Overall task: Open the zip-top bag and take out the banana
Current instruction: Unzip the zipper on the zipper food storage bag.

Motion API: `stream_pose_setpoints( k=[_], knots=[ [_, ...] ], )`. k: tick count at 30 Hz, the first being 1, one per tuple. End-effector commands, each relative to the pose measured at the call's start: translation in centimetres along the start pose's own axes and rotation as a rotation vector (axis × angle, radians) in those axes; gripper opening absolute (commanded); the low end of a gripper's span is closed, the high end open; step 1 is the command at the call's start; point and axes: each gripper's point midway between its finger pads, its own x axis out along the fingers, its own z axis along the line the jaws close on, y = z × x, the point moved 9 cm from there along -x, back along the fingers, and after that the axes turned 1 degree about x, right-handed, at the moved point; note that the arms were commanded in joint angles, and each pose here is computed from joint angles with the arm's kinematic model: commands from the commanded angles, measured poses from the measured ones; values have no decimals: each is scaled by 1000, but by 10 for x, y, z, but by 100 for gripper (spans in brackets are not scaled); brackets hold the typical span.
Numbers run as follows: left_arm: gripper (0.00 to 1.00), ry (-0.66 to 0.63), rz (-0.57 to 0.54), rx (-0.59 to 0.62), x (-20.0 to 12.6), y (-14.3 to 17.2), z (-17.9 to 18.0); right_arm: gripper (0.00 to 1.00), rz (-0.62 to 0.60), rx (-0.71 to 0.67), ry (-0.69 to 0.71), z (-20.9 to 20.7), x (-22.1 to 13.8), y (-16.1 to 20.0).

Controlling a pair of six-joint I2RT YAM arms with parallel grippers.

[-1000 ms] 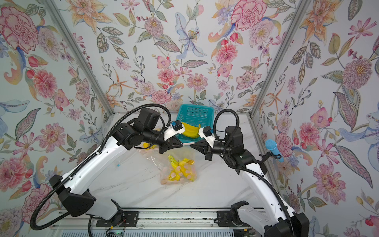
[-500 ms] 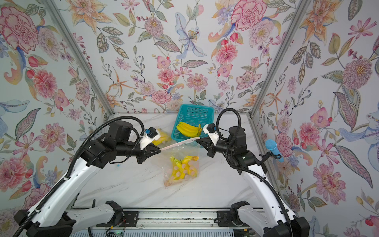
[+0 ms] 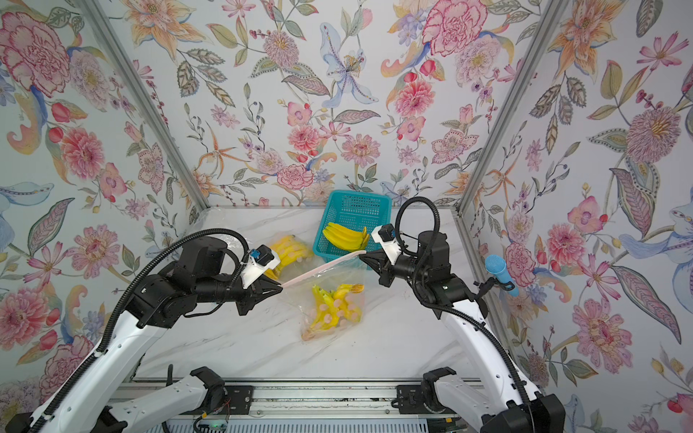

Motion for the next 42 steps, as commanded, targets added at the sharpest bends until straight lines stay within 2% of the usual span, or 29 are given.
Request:
stream_pose_setpoints(
  k=[1, 6, 7, 8, 9, 10, 11, 13, 14, 15, 19, 24, 26, 30, 32, 38, 42],
  knots=[
    [12, -21, 56, -55, -6, 15, -2, 0, 2, 3, 70, -6, -2, 4],
    [11, -12, 46, -88, 5, 7, 5, 0, 7, 13, 44, -1, 3, 2],
    [11, -20, 44, -87, 5, 6, 6, 6, 6, 24, 47, -1, 3, 1],
    [11, -24, 35, -87, 5, 4, 7, 24, 9, 42, 57, -1, 2, 0],
    [11, -27, 21, -86, 5, 2, 7, 33, 14, 65, 72, -2, 1, -2],
    [11, -25, 4, -86, 5, 0, 7, 37, 21, 84, 83, -2, -1, -2],
    [11, -20, -16, -89, 5, -2, 7, 45, 32, 106, 97, -1, -3, -2],
    [11, -4, -48, -91, 7, -6, 6, 75, 51, 177, 141, 0, -8, -3],
    [11, 8, -60, -88, 9, -7, 5, 94, 60, 224, 163, 1, -12, -3],
    [11, 19, -66, -83, 10, -9, 4, 100, 57, 274, 182, 3, -17, -4],
    [11, 66, -76, -61, 17, -14, -2, 100, 61, 586, 314, 8, -35, -3],
    [11, 115, -87, -47, 25, -14, -9, 100, 176, 970, 260, 17, -29, -4],
    [11, 133, -88, -45, 29, -15, -11, 100, 211, 1015, 218, 24, -21, -13],
    [11, 151, -87, -33, 35, -16, -15, 100, 241, 1047, 251, 34, -7, -25],
    [11, 155, -91, -29, 36, -17, -16, 99, 264, 1083, 266, 37, 2, -21],
    [11, 148, -108, -26, 33, -20, -18, 95, 311, 1070, 274, 39, 23, -21],
    [11, 146, -112, -23, 31, -20, -20, 89, 343, 1082, 274, 38, 32, -15]
  ],
)
